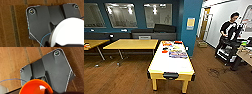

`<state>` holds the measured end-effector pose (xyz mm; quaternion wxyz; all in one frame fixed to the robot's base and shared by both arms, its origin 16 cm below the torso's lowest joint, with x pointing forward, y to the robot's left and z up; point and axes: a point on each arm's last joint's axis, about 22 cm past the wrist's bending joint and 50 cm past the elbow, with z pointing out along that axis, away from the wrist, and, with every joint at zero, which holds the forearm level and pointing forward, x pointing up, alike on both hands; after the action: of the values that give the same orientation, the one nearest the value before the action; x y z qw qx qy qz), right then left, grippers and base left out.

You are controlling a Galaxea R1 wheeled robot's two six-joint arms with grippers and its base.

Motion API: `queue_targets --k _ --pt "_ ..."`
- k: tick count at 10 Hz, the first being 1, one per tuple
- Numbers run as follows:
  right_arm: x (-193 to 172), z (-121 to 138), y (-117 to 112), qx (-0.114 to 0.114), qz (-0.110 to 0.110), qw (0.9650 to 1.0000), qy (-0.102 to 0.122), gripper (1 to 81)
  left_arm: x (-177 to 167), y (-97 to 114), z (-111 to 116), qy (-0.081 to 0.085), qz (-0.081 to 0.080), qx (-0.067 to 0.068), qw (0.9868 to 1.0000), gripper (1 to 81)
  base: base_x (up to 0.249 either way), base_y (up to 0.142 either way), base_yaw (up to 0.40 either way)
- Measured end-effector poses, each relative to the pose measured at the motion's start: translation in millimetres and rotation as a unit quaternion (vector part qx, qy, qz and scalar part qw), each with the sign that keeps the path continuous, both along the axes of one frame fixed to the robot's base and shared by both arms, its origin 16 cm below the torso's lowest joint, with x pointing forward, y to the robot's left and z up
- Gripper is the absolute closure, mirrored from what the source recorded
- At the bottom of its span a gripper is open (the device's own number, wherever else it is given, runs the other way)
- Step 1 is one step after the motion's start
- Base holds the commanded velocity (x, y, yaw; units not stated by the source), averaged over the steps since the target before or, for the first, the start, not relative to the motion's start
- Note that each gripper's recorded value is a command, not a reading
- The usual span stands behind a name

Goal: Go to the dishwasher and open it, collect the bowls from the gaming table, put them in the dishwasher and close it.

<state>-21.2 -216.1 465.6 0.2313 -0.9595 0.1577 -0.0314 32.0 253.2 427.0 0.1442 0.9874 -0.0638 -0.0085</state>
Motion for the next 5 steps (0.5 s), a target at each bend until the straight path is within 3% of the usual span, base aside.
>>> queue_targets --k 5 --pt "0.0 -0.1 -0.2 0.000 0.002 1.0000 -0.001 81.1 0.4 0.0 0.1 -0.001 0.000 -0.001 1.0000 81.1 0.000 0.000 0.000"
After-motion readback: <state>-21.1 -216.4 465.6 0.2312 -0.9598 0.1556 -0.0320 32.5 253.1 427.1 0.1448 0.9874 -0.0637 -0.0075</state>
